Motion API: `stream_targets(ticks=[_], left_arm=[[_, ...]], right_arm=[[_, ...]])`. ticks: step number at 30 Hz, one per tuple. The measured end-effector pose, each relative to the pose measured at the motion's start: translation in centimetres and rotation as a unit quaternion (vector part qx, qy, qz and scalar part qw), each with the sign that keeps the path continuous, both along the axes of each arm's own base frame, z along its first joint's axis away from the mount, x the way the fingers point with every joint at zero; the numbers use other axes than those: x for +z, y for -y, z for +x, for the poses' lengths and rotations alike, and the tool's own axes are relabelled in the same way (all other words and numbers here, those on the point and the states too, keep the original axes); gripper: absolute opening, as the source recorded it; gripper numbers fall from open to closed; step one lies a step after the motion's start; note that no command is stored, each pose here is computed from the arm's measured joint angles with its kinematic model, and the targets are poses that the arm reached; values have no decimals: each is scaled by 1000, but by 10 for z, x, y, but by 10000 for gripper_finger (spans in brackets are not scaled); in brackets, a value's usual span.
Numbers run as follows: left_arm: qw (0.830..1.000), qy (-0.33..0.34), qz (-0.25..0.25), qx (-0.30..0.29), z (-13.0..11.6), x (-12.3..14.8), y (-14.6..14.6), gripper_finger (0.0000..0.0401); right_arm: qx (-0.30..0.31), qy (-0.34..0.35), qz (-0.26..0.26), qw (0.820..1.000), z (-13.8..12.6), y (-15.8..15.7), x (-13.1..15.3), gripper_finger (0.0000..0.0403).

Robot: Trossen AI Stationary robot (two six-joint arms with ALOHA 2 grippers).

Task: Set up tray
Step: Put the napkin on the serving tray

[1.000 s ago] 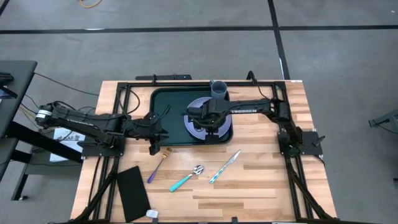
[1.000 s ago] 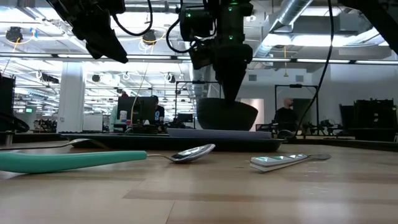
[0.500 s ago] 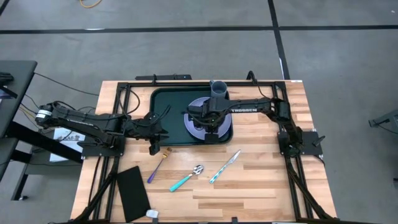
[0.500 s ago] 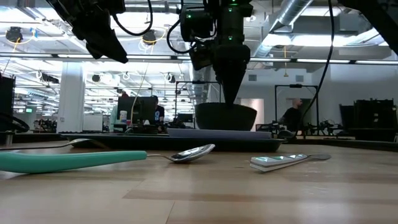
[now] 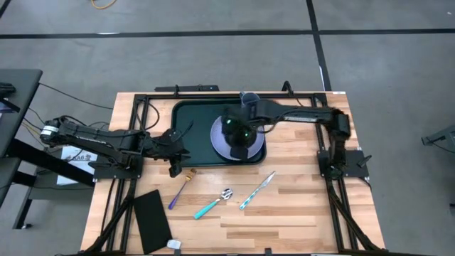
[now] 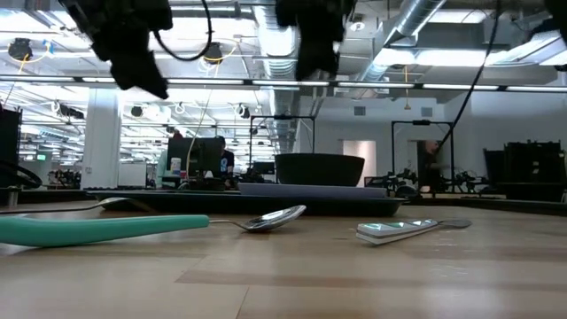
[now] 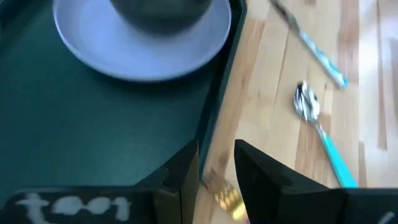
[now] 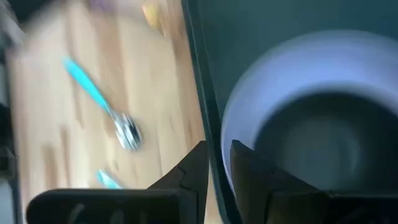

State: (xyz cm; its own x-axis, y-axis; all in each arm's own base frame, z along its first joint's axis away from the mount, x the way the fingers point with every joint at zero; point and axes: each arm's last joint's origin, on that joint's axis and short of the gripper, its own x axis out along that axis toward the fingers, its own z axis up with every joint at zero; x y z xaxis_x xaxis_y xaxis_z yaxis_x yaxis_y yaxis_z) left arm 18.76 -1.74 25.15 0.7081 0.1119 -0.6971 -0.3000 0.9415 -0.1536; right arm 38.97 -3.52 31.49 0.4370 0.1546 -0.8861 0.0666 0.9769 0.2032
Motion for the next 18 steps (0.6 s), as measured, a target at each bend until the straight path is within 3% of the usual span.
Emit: stream_targets(ticks=[5, 11, 14, 18], left_arm=[[996, -73, -43, -21, -10, -9, 2, 91], [984, -117, -117, -64, -26, -9, 7, 91], [976, -122, -142, -109, -35, -5, 16, 91], [963, -157, -149, -160, -44, -4, 32, 91]], right_arm=[[-11, 169, 0, 986, -24, -18, 29, 60], [-51, 311, 73, 946, -78, -41, 22, 60], [-38, 317, 93, 943, -105, -56, 9, 60], [-23, 236, 99, 966, -127, -71, -9, 60]])
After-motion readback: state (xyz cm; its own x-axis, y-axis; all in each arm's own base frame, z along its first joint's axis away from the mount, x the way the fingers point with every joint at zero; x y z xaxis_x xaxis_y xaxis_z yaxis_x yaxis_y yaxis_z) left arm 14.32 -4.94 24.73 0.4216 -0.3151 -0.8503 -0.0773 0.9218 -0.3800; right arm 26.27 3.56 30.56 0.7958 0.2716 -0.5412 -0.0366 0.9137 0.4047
